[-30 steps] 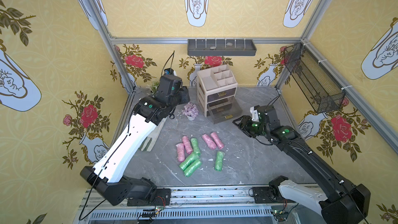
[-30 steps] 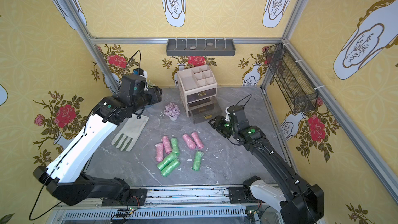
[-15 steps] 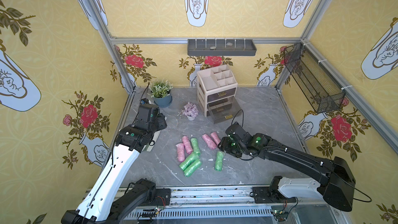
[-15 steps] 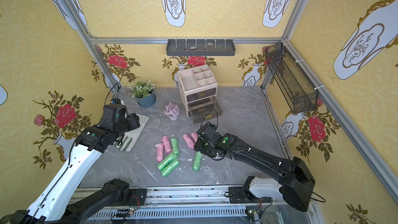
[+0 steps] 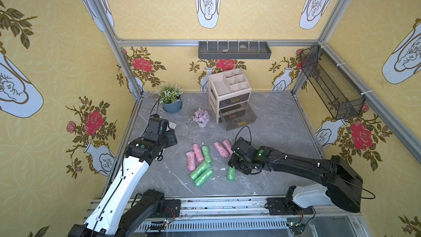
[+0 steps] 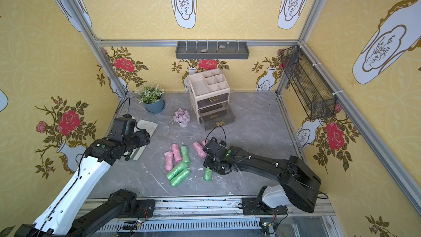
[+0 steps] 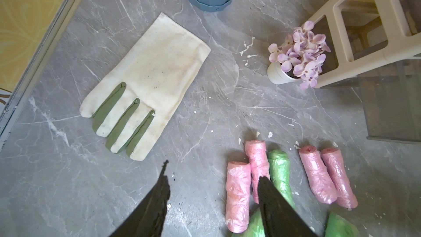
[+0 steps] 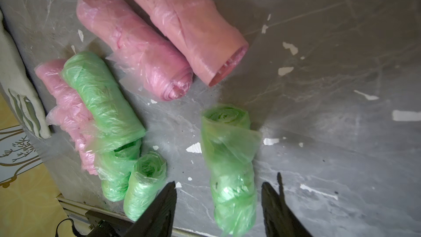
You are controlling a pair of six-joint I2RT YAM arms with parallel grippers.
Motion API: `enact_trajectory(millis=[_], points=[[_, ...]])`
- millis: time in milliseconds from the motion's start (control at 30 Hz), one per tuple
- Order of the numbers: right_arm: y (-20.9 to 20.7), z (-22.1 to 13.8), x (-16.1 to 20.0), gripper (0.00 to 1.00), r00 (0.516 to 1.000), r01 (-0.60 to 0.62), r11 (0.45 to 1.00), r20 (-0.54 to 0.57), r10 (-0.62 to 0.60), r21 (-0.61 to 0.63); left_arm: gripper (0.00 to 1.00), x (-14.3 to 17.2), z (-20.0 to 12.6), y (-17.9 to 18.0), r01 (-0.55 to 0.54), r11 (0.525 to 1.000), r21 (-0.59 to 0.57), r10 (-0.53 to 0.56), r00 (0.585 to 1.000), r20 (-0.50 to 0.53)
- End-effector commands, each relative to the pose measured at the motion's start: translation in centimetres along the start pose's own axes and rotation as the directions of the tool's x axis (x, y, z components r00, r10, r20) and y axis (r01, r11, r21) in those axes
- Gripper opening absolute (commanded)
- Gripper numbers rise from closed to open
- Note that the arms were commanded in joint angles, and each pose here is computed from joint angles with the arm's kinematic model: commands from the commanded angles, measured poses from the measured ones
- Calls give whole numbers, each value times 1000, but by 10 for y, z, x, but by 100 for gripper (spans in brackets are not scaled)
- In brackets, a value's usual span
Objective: Sort the rolls of trash bags by color and place them into the drawer
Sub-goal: Pick up the roll of trash bags from the center of the board.
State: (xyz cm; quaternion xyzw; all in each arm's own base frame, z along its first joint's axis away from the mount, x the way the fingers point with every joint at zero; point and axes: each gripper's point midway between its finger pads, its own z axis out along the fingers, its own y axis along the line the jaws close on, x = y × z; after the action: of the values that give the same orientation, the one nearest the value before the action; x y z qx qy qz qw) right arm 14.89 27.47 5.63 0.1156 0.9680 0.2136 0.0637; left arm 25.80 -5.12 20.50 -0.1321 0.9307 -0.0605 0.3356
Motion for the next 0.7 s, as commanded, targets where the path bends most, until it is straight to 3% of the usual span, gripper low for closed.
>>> enact_trajectory(millis=[0, 267, 500, 667], points=[[8, 10, 4, 59, 1000, -9, 999, -28, 7, -37, 63, 9, 1, 6, -26, 999, -22, 25, 999, -29], [-1, 21, 15, 56, 998, -24, 1000, -60, 23, -7, 63, 11, 6, 9, -19, 999, -27, 18, 999, -50], [-3, 13, 13, 36, 999, -25, 1000, -44, 26, 5, 63, 10, 9, 11, 6, 1000, -17, -7, 998, -54], [-4, 7, 11, 28, 999, -22, 1000, -29, 22, -1, 63, 8, 9, 12, 16, 1000, -15, -17, 999, -52]])
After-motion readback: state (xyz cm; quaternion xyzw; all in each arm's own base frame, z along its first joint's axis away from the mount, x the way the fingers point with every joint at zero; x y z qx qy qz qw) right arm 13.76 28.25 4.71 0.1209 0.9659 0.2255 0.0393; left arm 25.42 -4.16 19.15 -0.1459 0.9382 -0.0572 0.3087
